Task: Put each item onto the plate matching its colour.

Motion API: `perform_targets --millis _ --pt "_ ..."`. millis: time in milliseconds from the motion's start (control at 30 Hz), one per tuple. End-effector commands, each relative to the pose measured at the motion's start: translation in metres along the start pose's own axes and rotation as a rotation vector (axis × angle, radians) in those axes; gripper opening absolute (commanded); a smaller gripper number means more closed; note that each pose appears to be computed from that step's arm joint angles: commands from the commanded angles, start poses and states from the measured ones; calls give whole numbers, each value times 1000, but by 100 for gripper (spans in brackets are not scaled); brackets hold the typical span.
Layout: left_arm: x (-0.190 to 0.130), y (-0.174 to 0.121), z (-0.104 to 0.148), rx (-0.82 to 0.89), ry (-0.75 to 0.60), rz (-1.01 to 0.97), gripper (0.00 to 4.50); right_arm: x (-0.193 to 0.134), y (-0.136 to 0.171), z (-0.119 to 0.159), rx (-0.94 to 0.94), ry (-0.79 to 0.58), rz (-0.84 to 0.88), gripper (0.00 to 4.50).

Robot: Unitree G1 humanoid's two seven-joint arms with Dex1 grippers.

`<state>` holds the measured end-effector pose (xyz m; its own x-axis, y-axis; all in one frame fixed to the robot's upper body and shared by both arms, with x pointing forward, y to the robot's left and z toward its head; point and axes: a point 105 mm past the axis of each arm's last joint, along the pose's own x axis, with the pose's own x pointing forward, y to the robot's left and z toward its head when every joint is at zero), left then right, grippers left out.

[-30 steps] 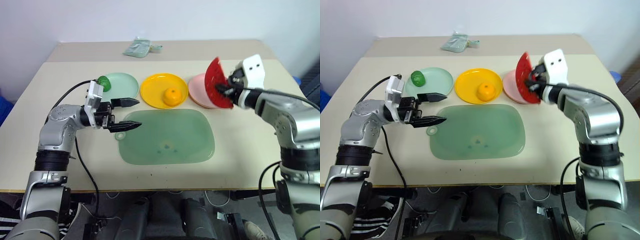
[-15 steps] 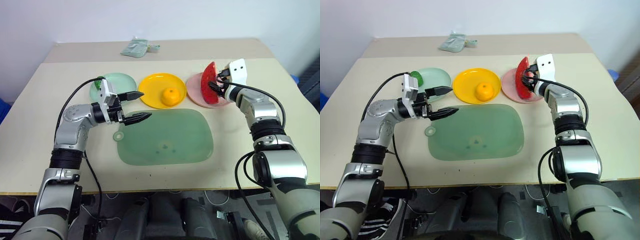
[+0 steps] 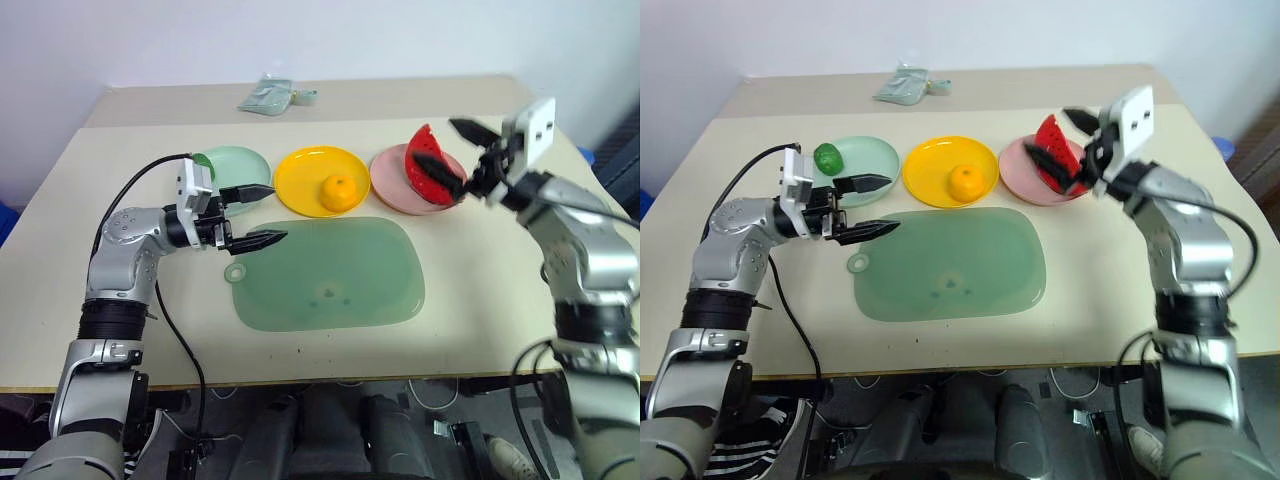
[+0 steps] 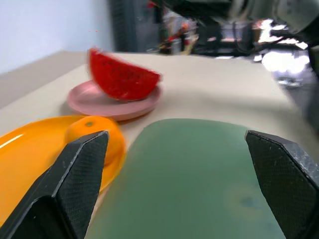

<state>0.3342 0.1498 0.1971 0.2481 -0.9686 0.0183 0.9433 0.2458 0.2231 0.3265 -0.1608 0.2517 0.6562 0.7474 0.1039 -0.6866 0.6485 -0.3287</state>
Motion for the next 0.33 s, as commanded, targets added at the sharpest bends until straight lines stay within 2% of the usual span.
perform_targets --millis 33,167,333 --pt "-7 -5 9 10 -22 -61 450 -24 48 14 -69 48 193 446" --pt "-6 -10 6 0 -5 -90 450 -43 73 8 -62 104 253 446" --pt "-4 -13 1 -27 10 -112 450 -50 80 2 -51 119 230 446"
